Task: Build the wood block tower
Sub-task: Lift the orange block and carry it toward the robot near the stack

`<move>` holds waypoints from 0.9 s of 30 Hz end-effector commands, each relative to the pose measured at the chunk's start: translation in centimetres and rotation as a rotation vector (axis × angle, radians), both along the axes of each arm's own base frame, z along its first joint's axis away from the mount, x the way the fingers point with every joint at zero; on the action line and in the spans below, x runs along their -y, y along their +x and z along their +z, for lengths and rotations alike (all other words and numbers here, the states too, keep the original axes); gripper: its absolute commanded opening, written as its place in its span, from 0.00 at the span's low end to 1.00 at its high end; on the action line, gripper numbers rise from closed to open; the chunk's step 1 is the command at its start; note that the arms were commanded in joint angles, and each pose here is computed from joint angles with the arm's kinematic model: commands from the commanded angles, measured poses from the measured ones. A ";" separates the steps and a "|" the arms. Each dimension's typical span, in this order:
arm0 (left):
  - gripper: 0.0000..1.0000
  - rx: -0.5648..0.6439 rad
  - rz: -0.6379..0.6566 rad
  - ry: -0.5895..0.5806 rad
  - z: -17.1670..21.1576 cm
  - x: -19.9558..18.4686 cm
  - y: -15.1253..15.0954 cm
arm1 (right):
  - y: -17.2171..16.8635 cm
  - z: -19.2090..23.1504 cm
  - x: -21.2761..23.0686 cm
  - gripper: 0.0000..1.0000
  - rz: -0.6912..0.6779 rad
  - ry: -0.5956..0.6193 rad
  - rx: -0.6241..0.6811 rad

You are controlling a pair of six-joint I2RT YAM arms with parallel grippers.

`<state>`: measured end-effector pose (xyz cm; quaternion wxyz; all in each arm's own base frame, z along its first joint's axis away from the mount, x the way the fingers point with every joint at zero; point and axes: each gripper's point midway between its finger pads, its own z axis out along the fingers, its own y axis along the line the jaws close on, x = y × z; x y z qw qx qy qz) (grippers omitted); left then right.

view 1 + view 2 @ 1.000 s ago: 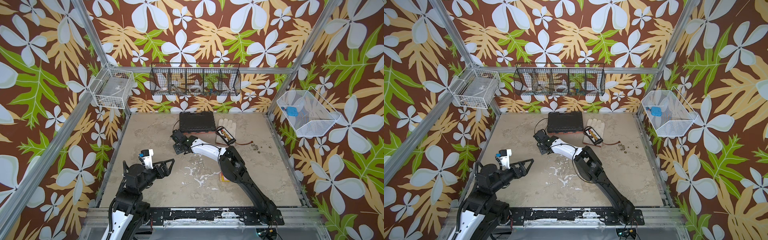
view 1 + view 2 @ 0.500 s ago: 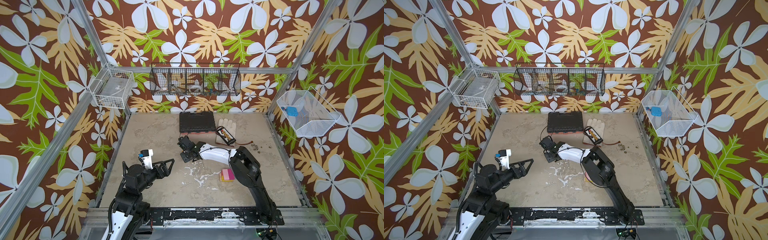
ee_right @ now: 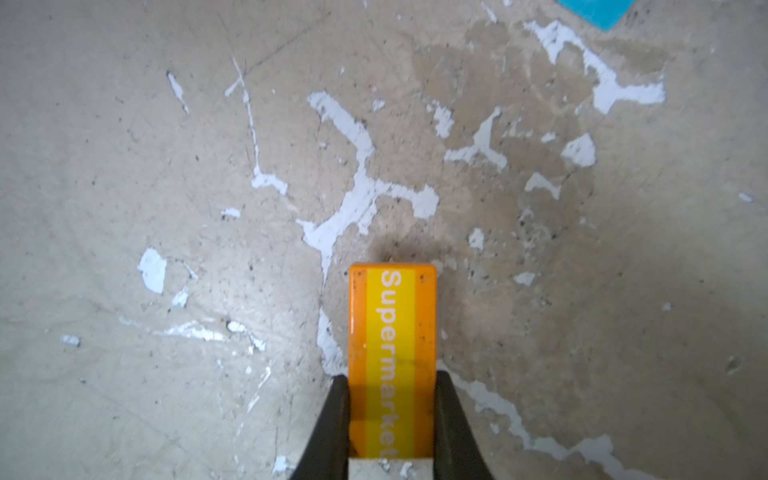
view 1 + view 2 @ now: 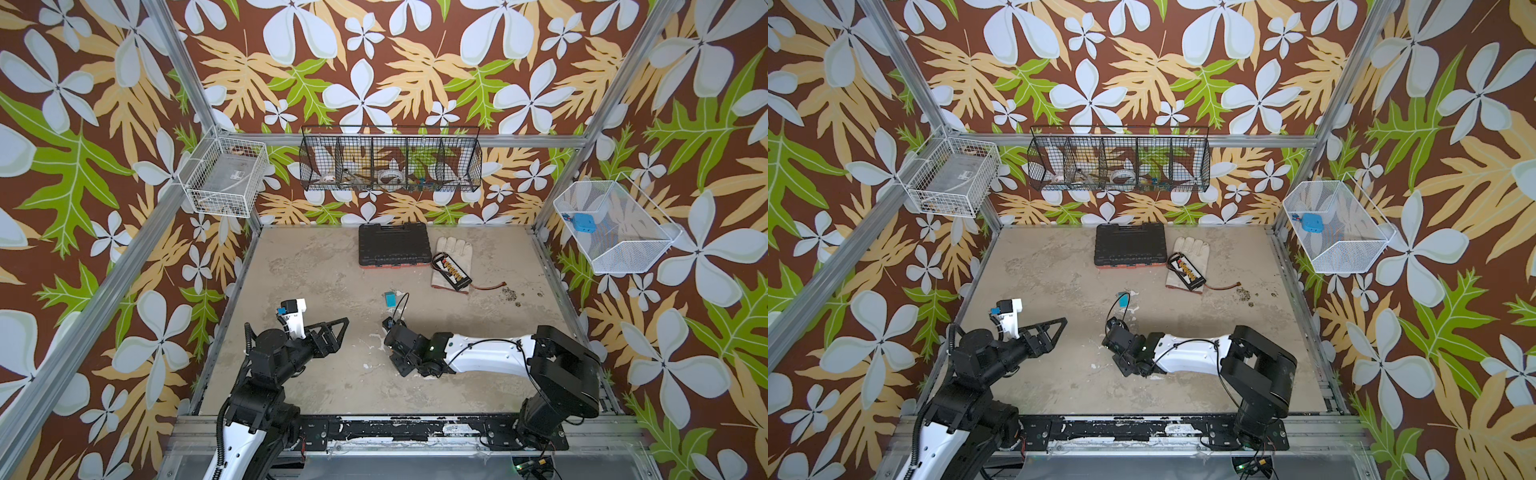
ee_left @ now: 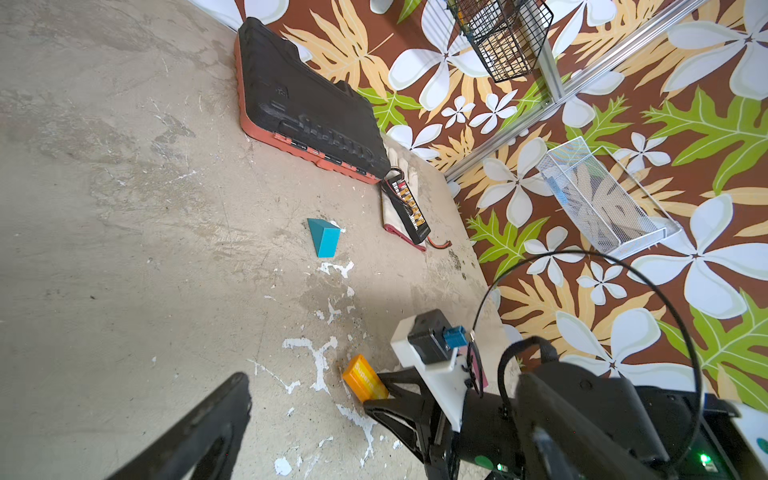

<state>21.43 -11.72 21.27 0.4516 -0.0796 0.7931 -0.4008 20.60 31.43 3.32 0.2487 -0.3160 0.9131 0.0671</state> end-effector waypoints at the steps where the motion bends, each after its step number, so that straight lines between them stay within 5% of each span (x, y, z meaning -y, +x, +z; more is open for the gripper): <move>1: 1.00 0.018 0.011 -0.002 0.4 -0.1 0.2 | 0.1 0.2 0.2 0.17 -0.036 0.029 0.025; 9: 1.00 0.017 0.016 -0.001 0.3 -0.2 0.3 | -0.2 -0.9 1.7 0.36 -0.071 -0.010 0.019; 13: 1.00 0.014 0.016 0.000 0.3 -0.2 0.3 | -0.4 -1.1 2.8 0.59 -0.094 -0.032 0.021; 27: 1.00 0.012 0.015 -0.001 0.2 -0.2 0.3 | 0.0 -0.9 5.3 0.65 -0.175 -0.061 0.068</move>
